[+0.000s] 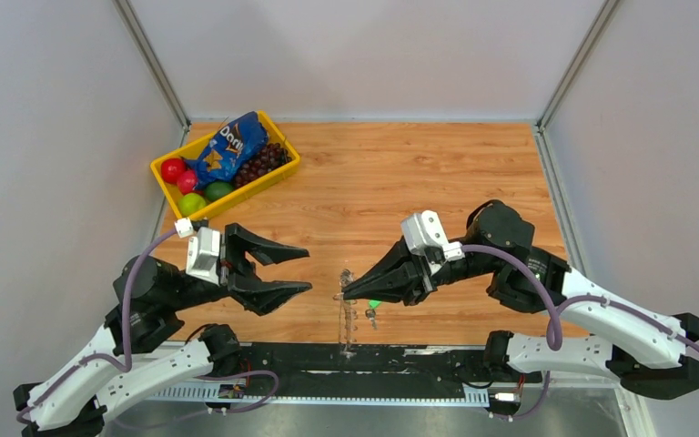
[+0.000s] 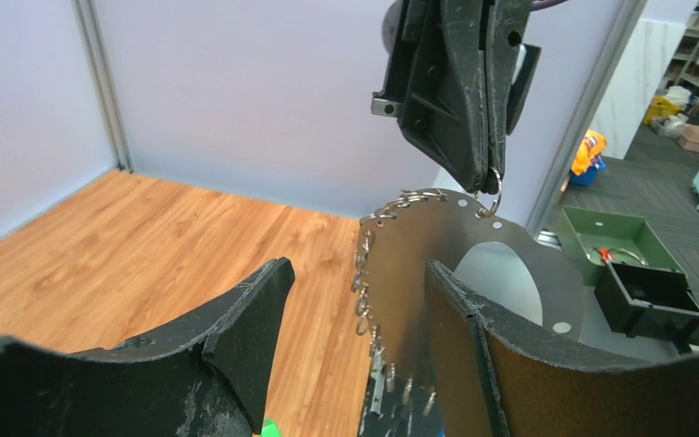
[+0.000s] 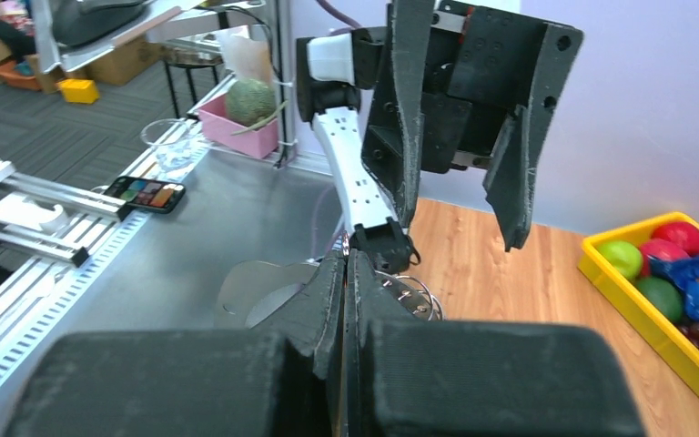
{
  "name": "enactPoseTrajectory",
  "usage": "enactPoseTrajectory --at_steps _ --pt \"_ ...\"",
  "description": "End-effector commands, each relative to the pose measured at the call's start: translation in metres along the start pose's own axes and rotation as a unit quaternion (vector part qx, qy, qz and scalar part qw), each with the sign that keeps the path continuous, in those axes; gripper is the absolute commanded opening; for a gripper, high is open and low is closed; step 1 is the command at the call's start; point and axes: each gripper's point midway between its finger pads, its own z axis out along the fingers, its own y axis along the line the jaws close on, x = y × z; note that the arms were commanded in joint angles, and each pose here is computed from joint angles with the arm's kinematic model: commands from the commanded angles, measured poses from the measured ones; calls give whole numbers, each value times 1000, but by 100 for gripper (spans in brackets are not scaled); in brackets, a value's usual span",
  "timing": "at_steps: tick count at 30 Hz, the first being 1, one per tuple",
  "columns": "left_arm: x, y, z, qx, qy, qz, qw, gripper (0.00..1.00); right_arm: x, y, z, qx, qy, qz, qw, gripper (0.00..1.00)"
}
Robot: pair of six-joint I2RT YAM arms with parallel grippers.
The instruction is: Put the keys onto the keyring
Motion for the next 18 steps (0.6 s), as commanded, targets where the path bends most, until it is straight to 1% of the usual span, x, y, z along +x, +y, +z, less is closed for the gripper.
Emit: enactPoseTrajectory --at_steps 1,7,10,18 --pt "-15 -17 -2 43 -29 9 999 66 -38 24 0 -84 -41 -28 995 0" --pt "-15 -29 -7 73 -31 13 997 66 -48 46 -3 -156 -39 -26 987 0" --pt "-16 -34 -9 86 -32 14 996 66 -52 58 -8 -188 -38 -10 981 0" --pt "-19 -48 -16 119 -44 12 992 67 -54 63 -5 -213 -37 14 976 0"
